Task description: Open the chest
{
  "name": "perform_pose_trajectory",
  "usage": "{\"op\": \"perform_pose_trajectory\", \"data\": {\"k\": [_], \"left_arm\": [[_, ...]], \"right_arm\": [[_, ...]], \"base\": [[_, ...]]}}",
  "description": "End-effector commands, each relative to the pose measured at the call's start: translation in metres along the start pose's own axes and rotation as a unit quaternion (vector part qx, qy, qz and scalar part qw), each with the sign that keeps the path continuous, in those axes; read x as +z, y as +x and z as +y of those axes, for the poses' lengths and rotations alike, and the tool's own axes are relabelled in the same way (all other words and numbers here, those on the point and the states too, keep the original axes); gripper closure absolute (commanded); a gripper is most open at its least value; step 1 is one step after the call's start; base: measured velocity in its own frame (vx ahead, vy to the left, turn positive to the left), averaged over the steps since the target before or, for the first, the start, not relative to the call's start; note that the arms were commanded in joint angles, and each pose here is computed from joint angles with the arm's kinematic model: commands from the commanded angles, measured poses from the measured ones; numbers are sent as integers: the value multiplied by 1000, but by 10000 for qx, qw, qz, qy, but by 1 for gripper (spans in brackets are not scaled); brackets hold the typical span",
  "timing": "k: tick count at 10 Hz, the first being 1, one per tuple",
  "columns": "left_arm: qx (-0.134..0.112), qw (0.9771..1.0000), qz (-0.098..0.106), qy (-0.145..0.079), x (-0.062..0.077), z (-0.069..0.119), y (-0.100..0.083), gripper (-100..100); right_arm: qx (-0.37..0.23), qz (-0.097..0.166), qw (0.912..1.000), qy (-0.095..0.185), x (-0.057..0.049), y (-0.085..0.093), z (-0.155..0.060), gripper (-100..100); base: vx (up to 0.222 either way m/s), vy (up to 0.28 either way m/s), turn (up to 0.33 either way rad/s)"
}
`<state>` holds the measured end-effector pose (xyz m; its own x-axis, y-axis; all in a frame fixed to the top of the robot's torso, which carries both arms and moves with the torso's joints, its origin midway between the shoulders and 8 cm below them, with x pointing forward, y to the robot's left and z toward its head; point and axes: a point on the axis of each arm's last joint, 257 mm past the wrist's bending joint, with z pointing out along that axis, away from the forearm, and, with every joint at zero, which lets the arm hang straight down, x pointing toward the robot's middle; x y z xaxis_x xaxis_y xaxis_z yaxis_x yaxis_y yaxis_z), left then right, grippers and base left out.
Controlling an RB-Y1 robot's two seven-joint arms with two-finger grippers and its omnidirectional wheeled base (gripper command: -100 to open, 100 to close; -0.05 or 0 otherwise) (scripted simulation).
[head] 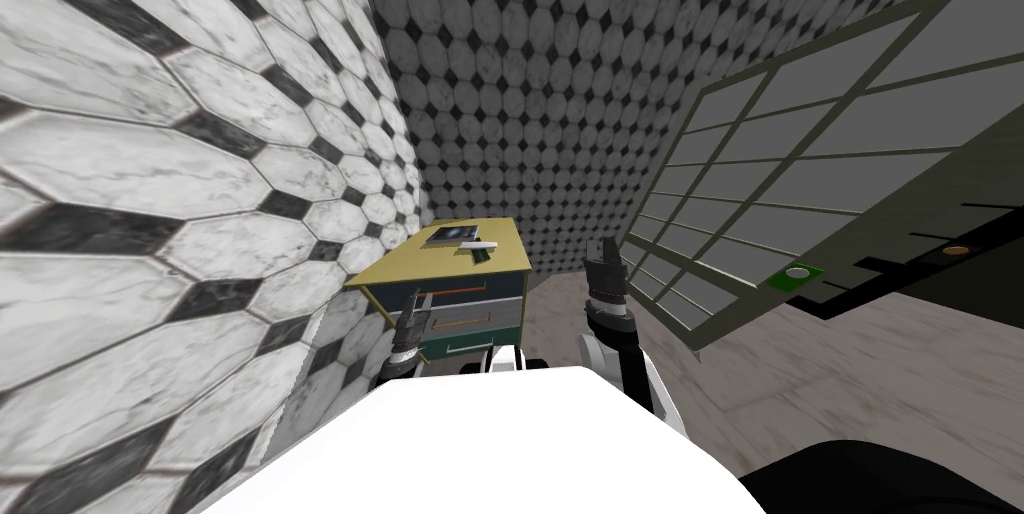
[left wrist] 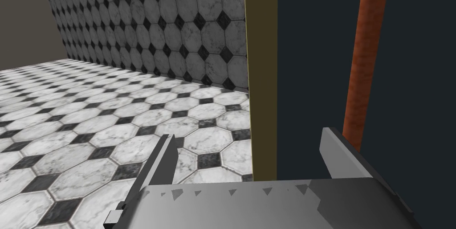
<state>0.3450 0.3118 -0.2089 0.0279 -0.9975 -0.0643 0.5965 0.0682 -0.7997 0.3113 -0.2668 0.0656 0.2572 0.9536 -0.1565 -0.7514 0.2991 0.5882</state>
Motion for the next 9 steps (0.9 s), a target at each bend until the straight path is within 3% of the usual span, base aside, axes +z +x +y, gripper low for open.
{"op": "perform_pose_trajectory", "data": {"k": [1,5,9], "left_arm": [[-49,9998,-7,-167,-15,13,6,-100],[-74,9998,-46,-151,-26,17,9,-100],[-116,9995,-116,-276,-43,28,12,-100]], "right_arm": [[0,0,10000,0,0,0,0,0],[0,0,10000,0,0,0,0,0],[0,0,10000,0,0,0,0,0]], "base": [[26,-24,4],[25,-40,-11],[40,-45,6]]}}
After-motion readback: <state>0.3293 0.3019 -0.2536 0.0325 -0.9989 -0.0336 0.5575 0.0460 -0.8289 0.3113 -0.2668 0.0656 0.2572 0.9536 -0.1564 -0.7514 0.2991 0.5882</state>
